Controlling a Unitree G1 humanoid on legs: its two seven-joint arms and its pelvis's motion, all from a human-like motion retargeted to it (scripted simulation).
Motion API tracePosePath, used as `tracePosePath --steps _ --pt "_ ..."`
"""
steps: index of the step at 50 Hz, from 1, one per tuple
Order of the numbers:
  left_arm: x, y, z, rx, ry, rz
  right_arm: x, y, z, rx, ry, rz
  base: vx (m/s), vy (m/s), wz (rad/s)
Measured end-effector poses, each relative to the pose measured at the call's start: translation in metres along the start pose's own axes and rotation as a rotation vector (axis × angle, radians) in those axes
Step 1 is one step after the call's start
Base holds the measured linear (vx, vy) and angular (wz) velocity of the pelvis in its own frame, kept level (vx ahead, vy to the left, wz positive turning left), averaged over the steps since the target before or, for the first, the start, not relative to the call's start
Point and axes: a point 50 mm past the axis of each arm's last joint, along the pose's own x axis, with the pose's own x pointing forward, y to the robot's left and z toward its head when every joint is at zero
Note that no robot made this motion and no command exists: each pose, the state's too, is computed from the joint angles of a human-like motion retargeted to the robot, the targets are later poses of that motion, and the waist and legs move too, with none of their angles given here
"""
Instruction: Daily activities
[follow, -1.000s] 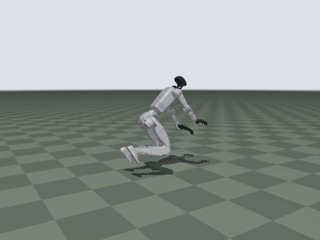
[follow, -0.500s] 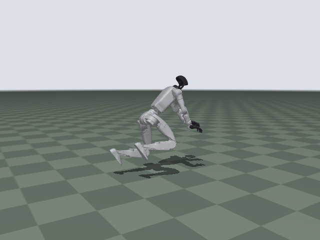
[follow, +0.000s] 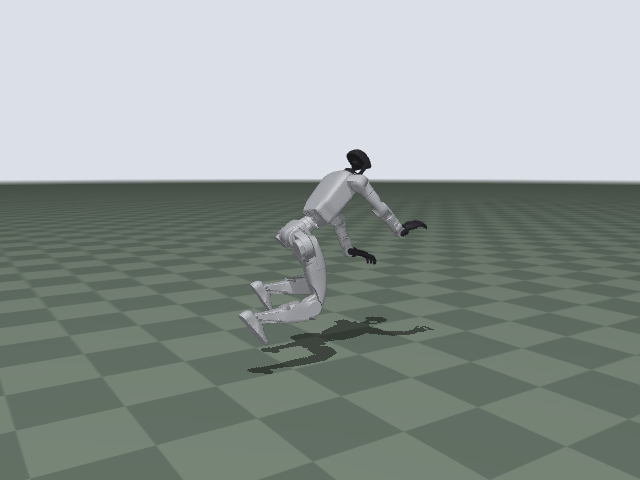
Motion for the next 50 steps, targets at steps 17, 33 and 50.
tracePosePath --steps 17,33,50 --pt "0.078 0.085 -0.057 -0.111 0.227 0.363 -0.102 0.045 0.016 -0.091 -0.113 0.199 0.42 0.08 -0.78" --pt "0.075 0.080 -0.062 -0.050 0.267 0.345 -0.182 0.053 0.024 0.068 -0.222 0.373 0.30 0.12 -0.07" --pt "0.007 0.012 -0.030 0.045 0.087 0.143 -0.025 0.003 0.007 0.074 -0.026 -0.104 0.26 -0.01 1.16"
